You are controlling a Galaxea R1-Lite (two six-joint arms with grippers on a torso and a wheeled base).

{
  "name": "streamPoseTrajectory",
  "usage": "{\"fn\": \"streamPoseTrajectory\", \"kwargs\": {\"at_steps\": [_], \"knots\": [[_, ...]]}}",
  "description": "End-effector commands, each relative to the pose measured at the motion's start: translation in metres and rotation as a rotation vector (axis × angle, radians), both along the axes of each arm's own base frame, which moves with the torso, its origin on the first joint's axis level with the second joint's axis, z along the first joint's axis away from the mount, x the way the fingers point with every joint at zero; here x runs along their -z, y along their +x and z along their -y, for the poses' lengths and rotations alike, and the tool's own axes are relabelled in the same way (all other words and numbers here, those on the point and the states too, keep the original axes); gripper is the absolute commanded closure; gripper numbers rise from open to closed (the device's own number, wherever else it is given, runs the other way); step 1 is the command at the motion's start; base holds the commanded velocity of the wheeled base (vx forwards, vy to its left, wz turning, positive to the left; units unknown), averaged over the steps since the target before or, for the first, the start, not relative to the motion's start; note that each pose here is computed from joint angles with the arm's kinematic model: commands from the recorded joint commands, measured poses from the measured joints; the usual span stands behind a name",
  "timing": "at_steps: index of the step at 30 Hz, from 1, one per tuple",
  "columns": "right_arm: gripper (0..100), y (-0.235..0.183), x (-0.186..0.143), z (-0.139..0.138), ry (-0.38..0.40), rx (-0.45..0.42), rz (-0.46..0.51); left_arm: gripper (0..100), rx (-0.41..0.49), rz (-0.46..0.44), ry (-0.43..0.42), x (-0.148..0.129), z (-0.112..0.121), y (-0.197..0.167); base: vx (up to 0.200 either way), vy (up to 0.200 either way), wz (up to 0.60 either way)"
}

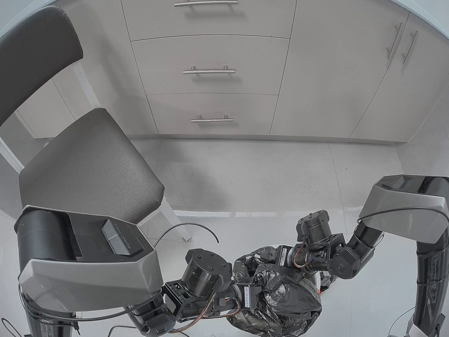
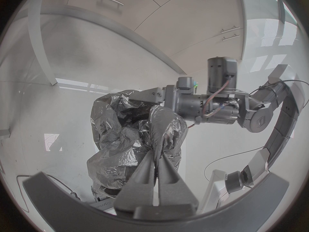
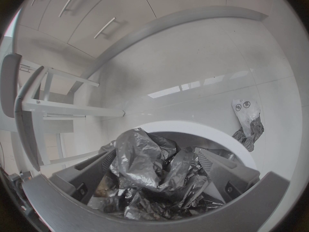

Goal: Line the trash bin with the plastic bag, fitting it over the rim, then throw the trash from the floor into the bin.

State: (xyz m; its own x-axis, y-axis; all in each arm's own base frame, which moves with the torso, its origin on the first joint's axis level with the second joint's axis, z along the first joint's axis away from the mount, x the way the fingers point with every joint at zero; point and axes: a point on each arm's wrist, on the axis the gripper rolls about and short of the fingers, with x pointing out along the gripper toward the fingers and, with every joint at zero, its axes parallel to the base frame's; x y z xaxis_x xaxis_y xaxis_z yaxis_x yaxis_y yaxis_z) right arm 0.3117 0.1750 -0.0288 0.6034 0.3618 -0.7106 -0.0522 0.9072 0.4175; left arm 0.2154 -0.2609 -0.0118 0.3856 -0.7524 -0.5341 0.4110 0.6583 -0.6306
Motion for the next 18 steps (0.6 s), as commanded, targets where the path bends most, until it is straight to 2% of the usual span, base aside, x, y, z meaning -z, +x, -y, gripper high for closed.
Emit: {"fn": "streamPoseTrajectory", "kwargs": {"at_steps": [1, 2, 5, 8, 9, 10, 12, 17, 18], "knots": [[0, -0.019, -0.044, 0.012, 0.052, 0.001, 0.086, 100, -0.002, -0.002, 0.002, 0.001, 0.000, 0.000, 0.000, 0.000, 0.00], [0, -0.029, -0.062, 0.017, 0.075, 0.003, 0.113, 100, -0.003, -0.003, 0.002, 0.001, 0.000, 0.000, 0.000, 0.000, 0.00], [0, -0.047, -0.086, 0.029, 0.106, 0.025, 0.150, 100, -0.010, -0.011, -0.004, 0.000, 0.000, 0.000, 0.000, 0.000, 0.00], [0, -0.065, -0.095, 0.041, 0.084, 0.015, 0.165, 100, -0.025, -0.010, -0.009, -0.001, 0.000, 0.001, 0.000, 0.000, 0.00], [0, -0.078, -0.097, 0.050, 0.034, -0.017, 0.184, 100, -0.043, -0.002, -0.011, -0.002, 0.000, 0.002, 0.000, 0.000, 0.00], [0, -0.096, -0.099, 0.060, -0.074, -0.112, 0.229, 100, -0.078, 0.024, -0.011, -0.003, 0.002, 0.003, 0.000, 0.000, 0.00], [0, -0.115, -0.093, 0.071, -0.218, -0.209, 0.250, 100, -0.116, 0.061, -0.019, -0.009, 0.006, 0.006, 0.000, 0.000, 0.00], [0, -0.127, -0.074, 0.076, -0.398, -0.179, 0.195, 100, -0.225, 0.144, -0.014, -0.019, 0.014, 0.012, 0.000, 0.000, 0.00], [0, -0.127, -0.074, 0.076, -0.398, -0.179, 0.195, 100, -0.225, 0.144, -0.014, -0.019, 0.014, 0.012, 0.000, 0.000, 0.00]]}}
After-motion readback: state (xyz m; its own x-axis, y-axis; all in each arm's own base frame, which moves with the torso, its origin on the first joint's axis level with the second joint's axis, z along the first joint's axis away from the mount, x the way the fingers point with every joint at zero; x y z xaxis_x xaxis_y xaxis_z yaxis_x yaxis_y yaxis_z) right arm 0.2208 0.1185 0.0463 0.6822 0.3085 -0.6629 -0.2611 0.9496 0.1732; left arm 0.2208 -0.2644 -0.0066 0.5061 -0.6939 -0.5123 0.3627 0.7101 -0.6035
